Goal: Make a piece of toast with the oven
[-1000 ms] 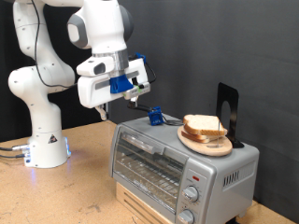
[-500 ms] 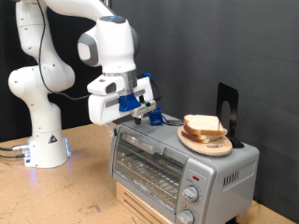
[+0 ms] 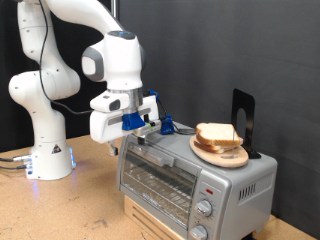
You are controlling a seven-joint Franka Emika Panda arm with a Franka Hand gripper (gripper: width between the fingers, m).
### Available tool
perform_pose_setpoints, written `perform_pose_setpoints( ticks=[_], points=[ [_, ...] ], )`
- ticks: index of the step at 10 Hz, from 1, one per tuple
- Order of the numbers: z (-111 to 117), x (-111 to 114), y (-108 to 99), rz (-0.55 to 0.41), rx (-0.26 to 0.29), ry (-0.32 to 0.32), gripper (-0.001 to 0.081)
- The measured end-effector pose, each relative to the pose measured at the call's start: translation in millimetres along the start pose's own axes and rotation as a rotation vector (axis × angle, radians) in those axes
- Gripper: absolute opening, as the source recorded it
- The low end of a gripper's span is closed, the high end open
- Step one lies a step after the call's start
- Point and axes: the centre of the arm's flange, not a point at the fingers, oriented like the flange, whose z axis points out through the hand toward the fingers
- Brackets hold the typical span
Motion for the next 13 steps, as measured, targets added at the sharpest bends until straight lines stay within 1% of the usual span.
perform_pose_setpoints(
  ticks=[1,4,7,9,10,11,13],
  points=[
    [0,6,7,0.023,-0.007,0.008,0.0808],
    [4,31,36,0.084,-0.036,0.018,0.0808],
    [13,54,55,0.137,-0.057,0.018,0.0808],
    [24,73,64,0.174,-0.062,0.026,0.0808],
    [34,79,64,0.193,-0.074,0.022,0.0808],
    [42,88,64,0.211,-0.081,0.032,0.0808],
    [55,107,70,0.229,-0.099,0.042,0.0808]
  ],
)
